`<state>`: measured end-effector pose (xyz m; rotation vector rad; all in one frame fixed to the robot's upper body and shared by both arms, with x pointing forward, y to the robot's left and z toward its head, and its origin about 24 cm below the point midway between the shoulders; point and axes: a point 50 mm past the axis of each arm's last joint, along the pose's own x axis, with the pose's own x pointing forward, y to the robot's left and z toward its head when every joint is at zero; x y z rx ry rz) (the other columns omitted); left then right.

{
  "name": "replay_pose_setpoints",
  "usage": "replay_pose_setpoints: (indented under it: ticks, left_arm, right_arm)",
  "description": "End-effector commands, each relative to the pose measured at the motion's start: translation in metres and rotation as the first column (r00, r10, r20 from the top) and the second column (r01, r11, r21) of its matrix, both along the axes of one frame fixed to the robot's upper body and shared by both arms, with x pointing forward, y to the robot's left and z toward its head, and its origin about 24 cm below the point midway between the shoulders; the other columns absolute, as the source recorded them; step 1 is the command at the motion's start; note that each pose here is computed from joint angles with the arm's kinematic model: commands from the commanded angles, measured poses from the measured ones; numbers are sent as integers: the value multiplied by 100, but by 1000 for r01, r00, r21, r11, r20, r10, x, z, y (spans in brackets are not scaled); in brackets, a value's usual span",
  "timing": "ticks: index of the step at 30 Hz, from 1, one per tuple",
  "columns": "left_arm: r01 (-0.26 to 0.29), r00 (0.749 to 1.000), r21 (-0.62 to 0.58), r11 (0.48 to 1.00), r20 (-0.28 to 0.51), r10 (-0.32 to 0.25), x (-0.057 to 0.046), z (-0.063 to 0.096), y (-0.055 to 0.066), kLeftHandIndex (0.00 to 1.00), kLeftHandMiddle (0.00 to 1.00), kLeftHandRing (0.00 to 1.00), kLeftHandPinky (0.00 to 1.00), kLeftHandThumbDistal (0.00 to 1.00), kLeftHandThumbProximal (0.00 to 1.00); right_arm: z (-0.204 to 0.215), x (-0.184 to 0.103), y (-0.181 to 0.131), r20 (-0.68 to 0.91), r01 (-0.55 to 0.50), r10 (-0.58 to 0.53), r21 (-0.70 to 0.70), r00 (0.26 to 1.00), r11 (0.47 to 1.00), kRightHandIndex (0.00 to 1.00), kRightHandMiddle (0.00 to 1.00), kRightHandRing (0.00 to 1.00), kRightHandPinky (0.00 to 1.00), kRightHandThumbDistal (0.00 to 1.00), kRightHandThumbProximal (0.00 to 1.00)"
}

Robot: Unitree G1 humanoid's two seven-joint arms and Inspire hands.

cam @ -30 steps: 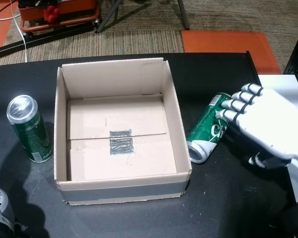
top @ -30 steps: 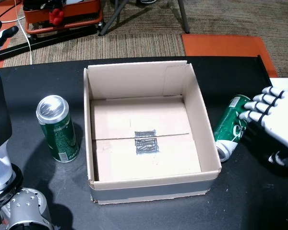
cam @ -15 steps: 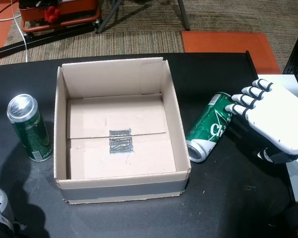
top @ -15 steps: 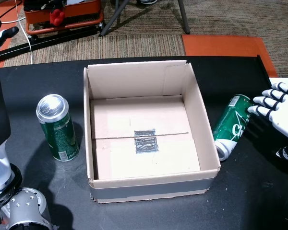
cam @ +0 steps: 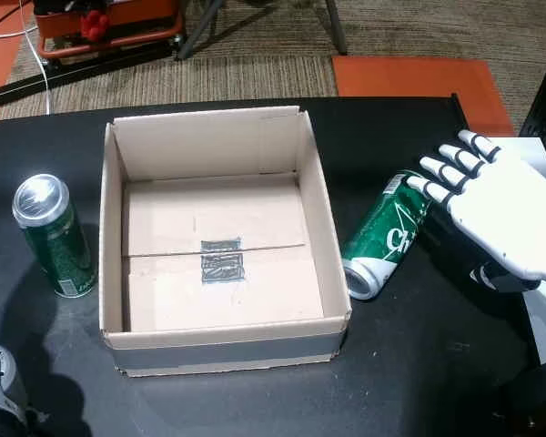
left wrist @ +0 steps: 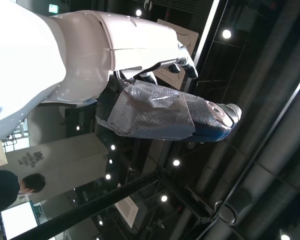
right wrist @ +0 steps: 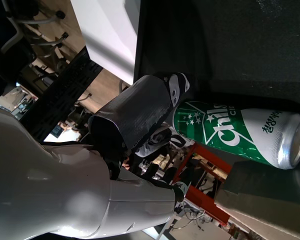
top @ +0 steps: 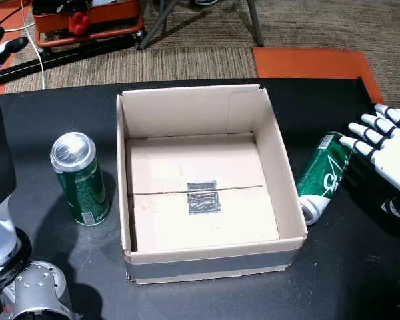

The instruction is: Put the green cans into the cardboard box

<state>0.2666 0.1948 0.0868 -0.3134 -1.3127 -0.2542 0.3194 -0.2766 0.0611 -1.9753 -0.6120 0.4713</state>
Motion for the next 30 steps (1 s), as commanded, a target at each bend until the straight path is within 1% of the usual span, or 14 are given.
replay_pose_setpoints:
  ticks: [1,5,9,13,15,17,20,21,23,26,28,30]
  left_arm:
    - [5,1000,-5,1000,-10,-5,-2,-3,-5,69,79,97,91,62,79]
    - [-11,1000,0,1000,-10,11,-1,-2,-5,69,80,98,92,63,81]
    - [-11,1000,-5,1000,-11,11,-2,-2,-6,69,79,97,91,63,81]
    - [0,1000,1,1000,-10,0,-2,-2,-6,70,80,98,91,64,79]
    - [0,1000,4,1000,-11,0,-2,-2,-6,70,80,98,91,65,80]
    - [0,1000,5,1000,-11,0,-1,-2,-7,70,80,98,92,64,80]
    - [0,1000,4,1000,-13,0,-1,-2,-8,70,79,97,91,64,80]
    - [0,1000,3,1000,-13,0,-1,-2,-8,70,79,97,91,64,80]
    - [5,1000,1,1000,-14,-5,-1,-3,-8,70,79,97,91,63,79]
    - [7,1000,3,1000,-13,-7,-1,-3,-8,70,79,97,92,62,80]
    - [5,1000,5,1000,-11,-5,-1,-2,-9,69,79,97,92,62,81]
    - [4,1000,3,1000,-12,-4,-1,-2,-10,69,79,97,92,63,80]
  right_arm:
    - [4,4,5,28,-15,15,16,1000,1000,91,89,92,89,100,40]
    - [5,5,6,35,-16,15,30,999,999,89,89,92,89,100,40]
    - [6,6,6,35,-8,7,32,999,999,92,90,92,90,100,39]
    - [4,7,7,14,5,-5,26,1000,1000,89,90,94,91,100,38]
    - [3,8,9,10,8,-9,27,1000,1000,87,89,93,90,100,39]
    - [3,9,11,12,6,-6,29,1000,1000,90,90,93,90,100,40]
    - [2,11,16,17,2,-3,20,1000,1000,95,91,93,91,100,43]
    - [2,13,18,15,2,-3,17,1000,1000,95,91,93,90,100,43]
    - [2,15,22,9,-2,2,14,1000,1000,92,90,92,89,100,42]
    - [0,17,27,-4,-11,11,-18,1000,1000,92,92,93,90,100,46]
    - [-1,19,30,-22,-21,20,-54,1000,998,93,93,94,91,100,45]
    - [-2,20,33,-40,-38,34,-90,999,995,93,92,94,90,100,43]
